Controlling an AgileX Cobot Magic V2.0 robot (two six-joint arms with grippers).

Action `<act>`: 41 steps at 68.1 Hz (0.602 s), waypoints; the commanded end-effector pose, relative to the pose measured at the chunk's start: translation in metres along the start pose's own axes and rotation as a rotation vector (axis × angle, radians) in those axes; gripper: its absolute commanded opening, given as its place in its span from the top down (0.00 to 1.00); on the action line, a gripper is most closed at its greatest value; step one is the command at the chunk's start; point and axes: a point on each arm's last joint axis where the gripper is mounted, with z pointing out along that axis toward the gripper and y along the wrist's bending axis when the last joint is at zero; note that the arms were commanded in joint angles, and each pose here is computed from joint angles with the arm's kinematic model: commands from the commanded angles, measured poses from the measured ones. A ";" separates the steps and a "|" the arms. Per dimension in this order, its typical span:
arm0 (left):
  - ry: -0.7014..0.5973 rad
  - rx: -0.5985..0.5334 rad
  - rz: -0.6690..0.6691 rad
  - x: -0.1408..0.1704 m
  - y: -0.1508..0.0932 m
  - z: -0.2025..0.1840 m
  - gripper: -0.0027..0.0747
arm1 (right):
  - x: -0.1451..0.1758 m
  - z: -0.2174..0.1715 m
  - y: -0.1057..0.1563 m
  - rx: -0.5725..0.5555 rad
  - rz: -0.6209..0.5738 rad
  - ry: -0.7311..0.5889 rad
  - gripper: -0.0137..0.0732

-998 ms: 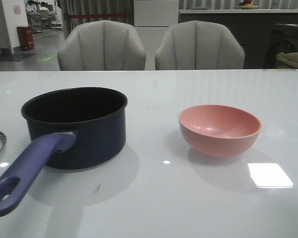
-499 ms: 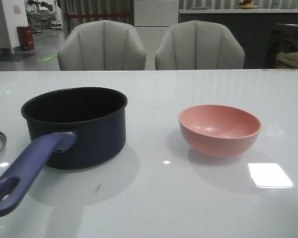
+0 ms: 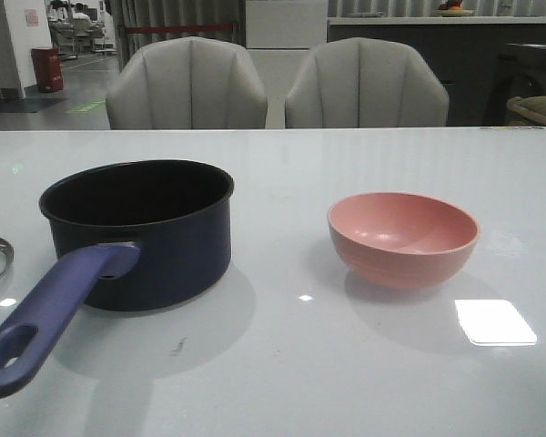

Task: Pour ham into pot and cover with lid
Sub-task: 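Grasp the glass lid knob with the left gripper and lift it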

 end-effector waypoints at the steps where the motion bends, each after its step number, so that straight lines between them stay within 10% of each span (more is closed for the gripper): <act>1: -0.087 0.015 -0.003 -0.006 -0.003 -0.037 0.61 | -0.016 -0.001 0.000 0.005 -0.021 -0.095 0.66; 21: -0.239 0.061 0.035 -0.020 -0.023 -0.099 0.65 | -0.016 -0.001 0.000 0.005 -0.021 -0.095 0.66; 41: -0.404 0.132 0.263 -0.012 -0.106 -0.155 0.66 | -0.016 -0.001 0.000 0.005 -0.021 -0.095 0.66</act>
